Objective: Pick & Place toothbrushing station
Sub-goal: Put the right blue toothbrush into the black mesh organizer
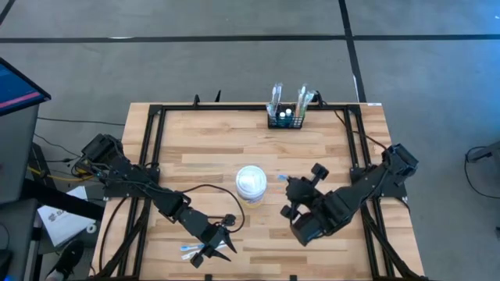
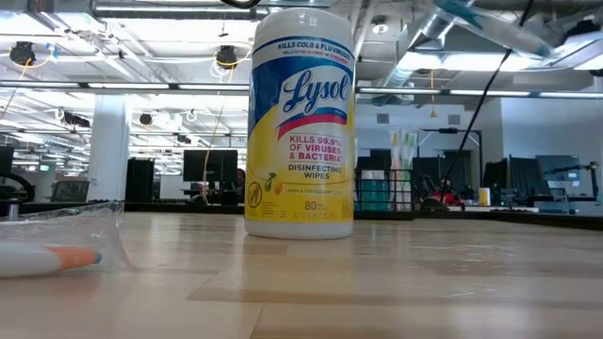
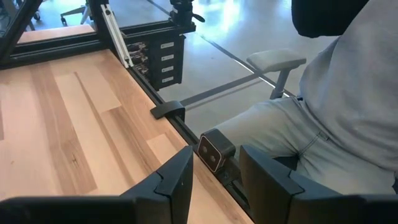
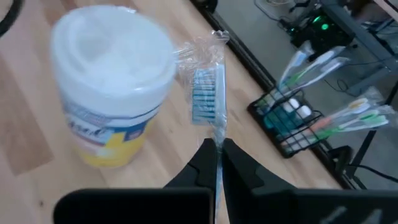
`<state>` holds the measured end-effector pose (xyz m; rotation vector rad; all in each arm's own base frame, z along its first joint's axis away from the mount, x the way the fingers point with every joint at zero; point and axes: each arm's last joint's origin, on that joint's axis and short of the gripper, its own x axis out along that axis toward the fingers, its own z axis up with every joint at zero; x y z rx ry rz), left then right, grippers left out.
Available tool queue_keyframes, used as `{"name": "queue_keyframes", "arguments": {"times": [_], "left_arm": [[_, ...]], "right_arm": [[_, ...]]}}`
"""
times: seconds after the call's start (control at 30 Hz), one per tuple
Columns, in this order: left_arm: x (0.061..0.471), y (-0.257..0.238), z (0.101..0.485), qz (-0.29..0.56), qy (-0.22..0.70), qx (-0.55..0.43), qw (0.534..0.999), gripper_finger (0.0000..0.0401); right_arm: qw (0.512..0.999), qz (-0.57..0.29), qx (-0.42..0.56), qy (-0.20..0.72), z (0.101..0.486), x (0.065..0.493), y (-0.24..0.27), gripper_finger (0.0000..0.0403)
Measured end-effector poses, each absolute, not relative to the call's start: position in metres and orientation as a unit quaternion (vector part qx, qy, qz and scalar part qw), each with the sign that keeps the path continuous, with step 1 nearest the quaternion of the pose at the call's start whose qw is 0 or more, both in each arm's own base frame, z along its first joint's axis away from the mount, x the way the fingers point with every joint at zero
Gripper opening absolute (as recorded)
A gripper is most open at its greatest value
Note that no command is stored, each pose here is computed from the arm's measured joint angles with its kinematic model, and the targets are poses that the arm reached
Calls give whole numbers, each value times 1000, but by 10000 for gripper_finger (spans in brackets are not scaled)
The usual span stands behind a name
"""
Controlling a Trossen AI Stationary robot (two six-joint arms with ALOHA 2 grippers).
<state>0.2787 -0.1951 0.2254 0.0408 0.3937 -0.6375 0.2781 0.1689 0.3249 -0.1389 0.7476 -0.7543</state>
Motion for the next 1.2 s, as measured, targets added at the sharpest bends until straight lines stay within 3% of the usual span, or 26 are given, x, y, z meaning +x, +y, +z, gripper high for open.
{"name": "queue_keyframes", "arguments": {"times": [0.63, 1.2], "left_arm": [[280, -194, 226, -309, 191, 21, 931, 127], [282, -192, 227, -288, 172, 53, 941, 127]], "right_arm": [[899, -374, -4, 229, 314, 227, 100, 0], [866, -467, -23, 176, 282, 189, 46, 0]]}}
